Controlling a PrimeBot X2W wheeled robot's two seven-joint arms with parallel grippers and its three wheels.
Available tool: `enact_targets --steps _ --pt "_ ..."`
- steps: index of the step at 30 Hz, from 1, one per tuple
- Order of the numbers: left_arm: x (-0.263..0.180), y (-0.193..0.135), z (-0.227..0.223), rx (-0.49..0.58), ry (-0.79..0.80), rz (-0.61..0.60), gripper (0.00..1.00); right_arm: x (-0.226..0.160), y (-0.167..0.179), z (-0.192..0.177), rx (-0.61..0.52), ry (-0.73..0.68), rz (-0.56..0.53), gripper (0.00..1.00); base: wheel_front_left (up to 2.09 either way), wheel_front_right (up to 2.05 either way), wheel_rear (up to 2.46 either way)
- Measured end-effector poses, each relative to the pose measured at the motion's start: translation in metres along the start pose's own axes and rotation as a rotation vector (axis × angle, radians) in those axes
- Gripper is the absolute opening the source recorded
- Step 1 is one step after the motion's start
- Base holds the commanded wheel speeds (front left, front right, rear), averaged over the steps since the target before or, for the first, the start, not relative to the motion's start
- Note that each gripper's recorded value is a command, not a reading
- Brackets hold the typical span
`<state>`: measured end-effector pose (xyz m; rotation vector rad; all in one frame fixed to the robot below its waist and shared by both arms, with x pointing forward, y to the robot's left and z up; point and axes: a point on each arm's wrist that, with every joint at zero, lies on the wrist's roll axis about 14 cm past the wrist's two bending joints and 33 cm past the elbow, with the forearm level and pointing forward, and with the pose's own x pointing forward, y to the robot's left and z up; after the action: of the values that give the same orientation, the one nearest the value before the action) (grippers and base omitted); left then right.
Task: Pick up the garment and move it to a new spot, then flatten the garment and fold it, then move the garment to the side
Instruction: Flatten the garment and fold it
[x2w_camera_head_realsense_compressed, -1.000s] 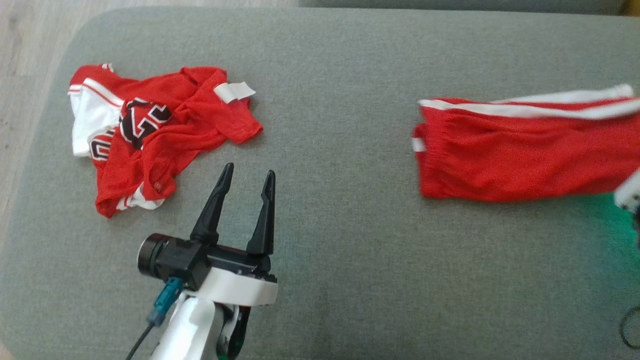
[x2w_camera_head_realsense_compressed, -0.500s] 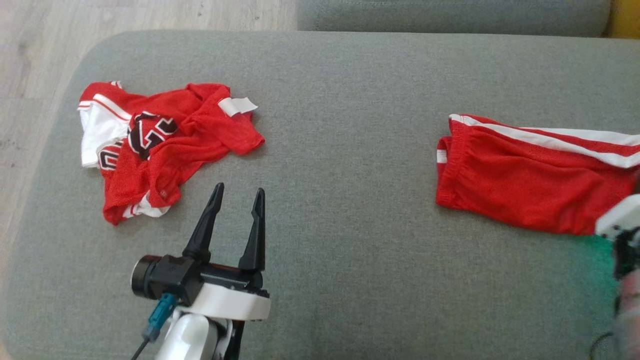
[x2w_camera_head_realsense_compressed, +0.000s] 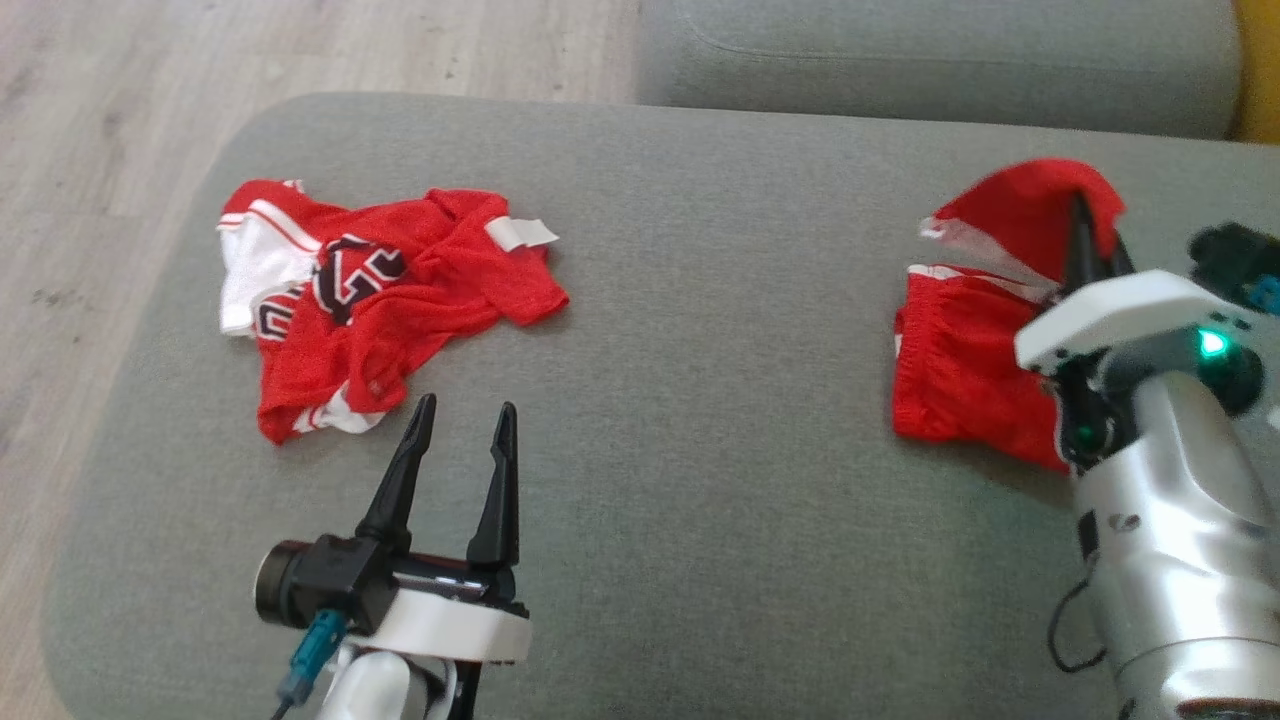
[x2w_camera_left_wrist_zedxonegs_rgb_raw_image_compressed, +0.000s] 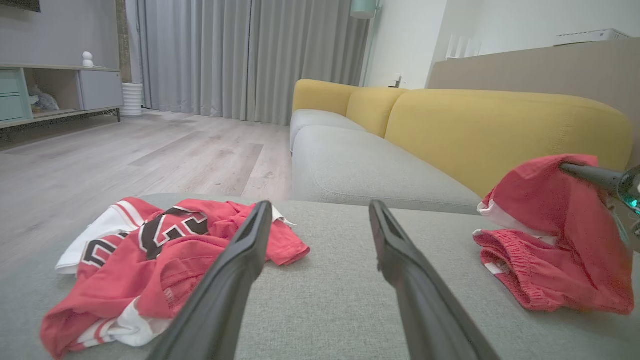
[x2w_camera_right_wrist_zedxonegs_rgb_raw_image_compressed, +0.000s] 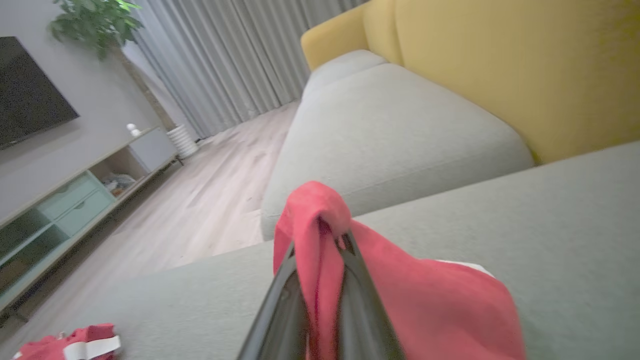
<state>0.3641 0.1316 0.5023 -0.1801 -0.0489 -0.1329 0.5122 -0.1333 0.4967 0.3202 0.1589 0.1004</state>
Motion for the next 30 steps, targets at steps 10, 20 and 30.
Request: enact_targets --steps 10,20,30 --pt "-0.013 0.019 0.007 0.01 -0.019 0.068 1.0 -0.023 0.074 -0.061 -0.048 0.174 0.238 0.0 0.0 0.0 0.0" --pt "-0.014 0.016 0.001 0.005 -0.002 0.063 1.0 -0.056 0.045 -0.122 -0.36 0.413 0.285 1.0 0.0 0.0 0.0" --pt "-0.002 0.001 -0.003 -0.001 0.009 0.007 1.0 -0.054 0.034 -0.092 -0.36 0.25 0.263 1.0 0.0 0.0 0.0"
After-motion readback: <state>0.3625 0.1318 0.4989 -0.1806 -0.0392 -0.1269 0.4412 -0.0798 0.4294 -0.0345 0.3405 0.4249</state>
